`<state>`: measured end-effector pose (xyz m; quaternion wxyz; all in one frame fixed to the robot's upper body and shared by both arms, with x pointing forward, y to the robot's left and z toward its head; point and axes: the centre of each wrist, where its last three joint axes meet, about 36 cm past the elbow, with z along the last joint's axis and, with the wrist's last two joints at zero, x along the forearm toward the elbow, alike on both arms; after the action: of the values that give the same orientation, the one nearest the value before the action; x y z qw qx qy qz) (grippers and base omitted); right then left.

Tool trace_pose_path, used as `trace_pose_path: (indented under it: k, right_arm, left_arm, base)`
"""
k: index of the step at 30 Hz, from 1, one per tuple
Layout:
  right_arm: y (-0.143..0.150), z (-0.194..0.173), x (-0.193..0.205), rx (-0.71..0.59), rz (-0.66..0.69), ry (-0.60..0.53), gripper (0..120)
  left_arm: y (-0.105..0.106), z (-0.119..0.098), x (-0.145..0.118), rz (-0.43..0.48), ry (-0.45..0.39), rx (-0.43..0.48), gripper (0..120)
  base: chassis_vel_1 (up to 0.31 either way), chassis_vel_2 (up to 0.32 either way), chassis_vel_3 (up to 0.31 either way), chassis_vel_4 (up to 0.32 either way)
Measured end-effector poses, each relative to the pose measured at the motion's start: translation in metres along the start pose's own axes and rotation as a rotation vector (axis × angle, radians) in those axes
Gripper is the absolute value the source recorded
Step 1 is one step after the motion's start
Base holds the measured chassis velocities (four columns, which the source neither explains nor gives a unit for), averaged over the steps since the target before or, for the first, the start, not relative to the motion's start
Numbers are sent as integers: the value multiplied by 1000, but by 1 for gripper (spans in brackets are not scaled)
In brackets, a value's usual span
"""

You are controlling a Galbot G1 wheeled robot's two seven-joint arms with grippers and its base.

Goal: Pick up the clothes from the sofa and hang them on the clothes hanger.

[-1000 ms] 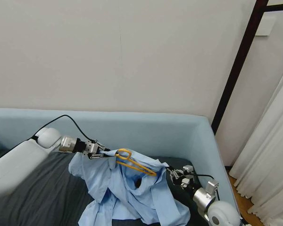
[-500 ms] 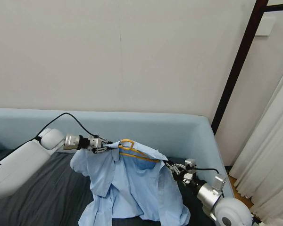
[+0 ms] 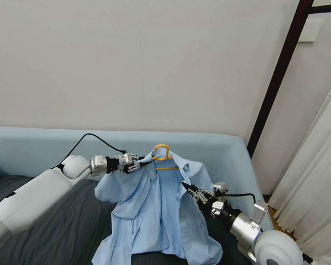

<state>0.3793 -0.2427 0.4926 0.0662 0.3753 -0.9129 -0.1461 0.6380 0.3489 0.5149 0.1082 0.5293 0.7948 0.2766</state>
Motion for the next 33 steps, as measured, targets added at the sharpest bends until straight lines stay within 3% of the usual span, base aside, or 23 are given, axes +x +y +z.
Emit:
trace_pose_path:
  k: [3,8,9,13,14,19,20,24,33]
  right_arm:
    - [2,-7,3,94,-11,-1,0]
    - [6,-18,10,191,-35,-6,0]
    - [6,-18,10,191,-35,-6,0]
    - [14,-35,17,266,-60,-24,0]
    - [14,-35,17,266,-60,-24,0]
    - [21,-46,23,320,-59,-24,0]
    - [21,-46,23,320,-59,-24,0]
    - [23,-56,26,357,-51,-29,0]
    - [33,-70,34,402,-55,-22,0]
  left_arm:
    - [9,-19,2,40,-109,69,8]
    - [33,-48,7,83,-171,78,8]
    - [33,-48,7,83,-171,78,8]
    - [72,-83,9,134,-147,-9,8]
    - [72,-83,9,134,-147,-9,8]
    - [103,-125,-8,186,-121,-73,8]
    - [103,-125,-8,186,-121,-73,8]
    - [124,-158,-12,178,-117,-120,8]
    - [138,-206,-6,178,-124,-161,8]
  base:
    - [0,0,0,0]
    - [0,0,0,0]
    - [0,0,0,0]
    - [0,0,0,0]
    - [0,0,0,0]
    - [0,0,0,0]
    - [0,0,0,0]
    - [0,0,0,0]
    - [0,0,0,0]
